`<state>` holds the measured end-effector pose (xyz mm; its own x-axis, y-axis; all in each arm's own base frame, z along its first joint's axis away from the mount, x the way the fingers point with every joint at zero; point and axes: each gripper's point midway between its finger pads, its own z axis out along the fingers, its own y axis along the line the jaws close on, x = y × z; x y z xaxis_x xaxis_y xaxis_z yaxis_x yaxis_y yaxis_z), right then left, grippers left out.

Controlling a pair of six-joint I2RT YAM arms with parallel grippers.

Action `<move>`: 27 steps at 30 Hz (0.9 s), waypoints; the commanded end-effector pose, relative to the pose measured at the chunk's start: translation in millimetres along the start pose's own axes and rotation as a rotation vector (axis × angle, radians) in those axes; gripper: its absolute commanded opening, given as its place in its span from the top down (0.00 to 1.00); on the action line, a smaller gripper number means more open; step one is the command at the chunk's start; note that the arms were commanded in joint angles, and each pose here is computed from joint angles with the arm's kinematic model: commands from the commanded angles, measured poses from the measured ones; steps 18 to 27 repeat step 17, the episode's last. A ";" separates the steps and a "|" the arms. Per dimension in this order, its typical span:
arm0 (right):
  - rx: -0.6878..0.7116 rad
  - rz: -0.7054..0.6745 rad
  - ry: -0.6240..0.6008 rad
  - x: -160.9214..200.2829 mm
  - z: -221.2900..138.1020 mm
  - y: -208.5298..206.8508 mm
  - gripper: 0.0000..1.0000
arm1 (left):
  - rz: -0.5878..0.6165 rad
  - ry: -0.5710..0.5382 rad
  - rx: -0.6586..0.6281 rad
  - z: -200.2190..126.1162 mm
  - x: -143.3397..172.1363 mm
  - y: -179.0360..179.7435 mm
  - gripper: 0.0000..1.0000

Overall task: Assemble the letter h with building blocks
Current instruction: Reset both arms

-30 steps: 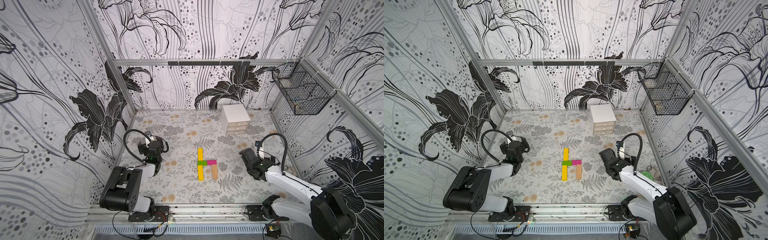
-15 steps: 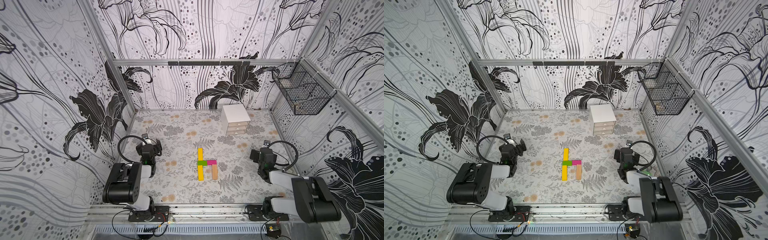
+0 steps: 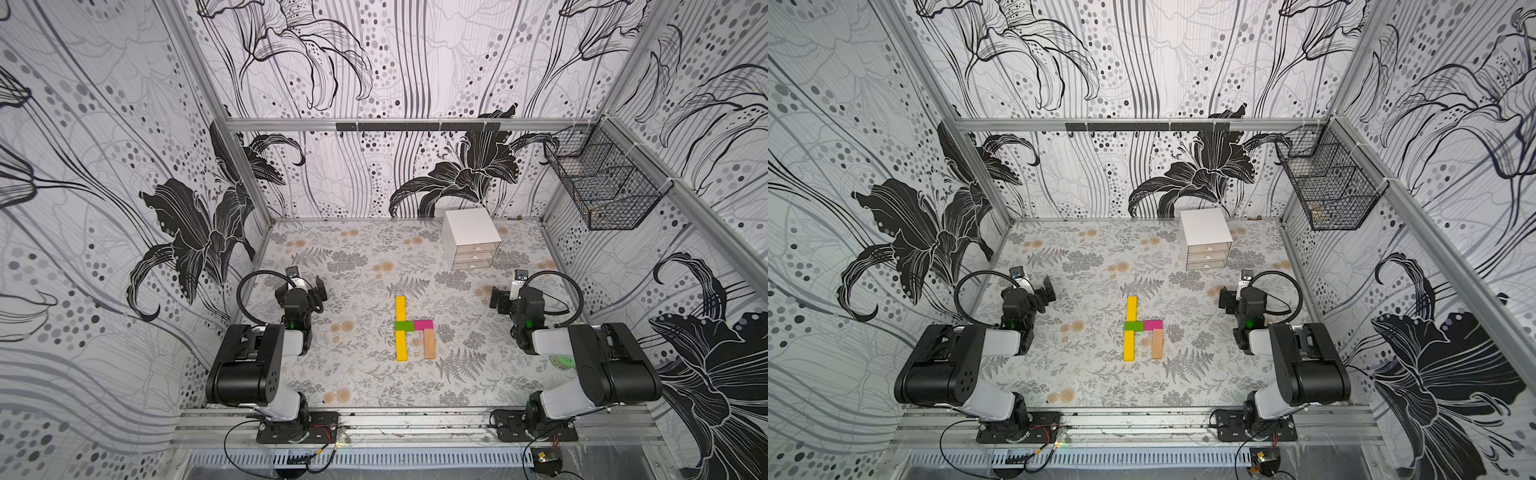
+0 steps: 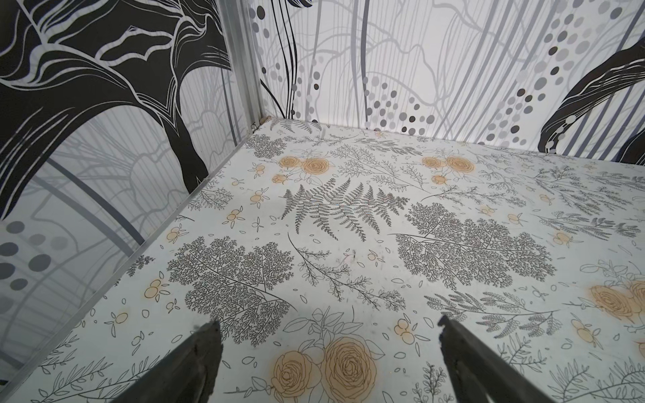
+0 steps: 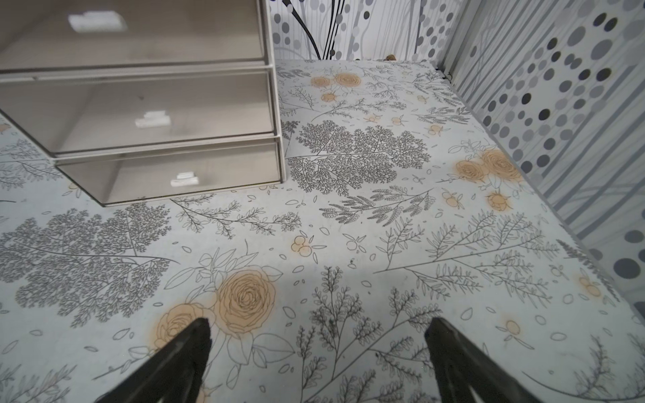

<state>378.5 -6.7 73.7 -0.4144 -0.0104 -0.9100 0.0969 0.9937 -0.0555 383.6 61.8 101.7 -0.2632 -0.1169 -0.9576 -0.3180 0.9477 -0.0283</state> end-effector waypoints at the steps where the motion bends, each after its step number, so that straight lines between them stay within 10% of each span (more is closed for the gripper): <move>1: -0.011 -0.008 -0.049 -15.8 -0.6 2.0 0.01 | -0.013 -0.051 -0.001 -0.2 -12.2 1.4 0.01; 27: -0.017 -0.010 -0.051 -16.4 -0.4 3.2 0.01 | -0.015 -0.049 0.007 0.9 -12.9 -0.2 0.01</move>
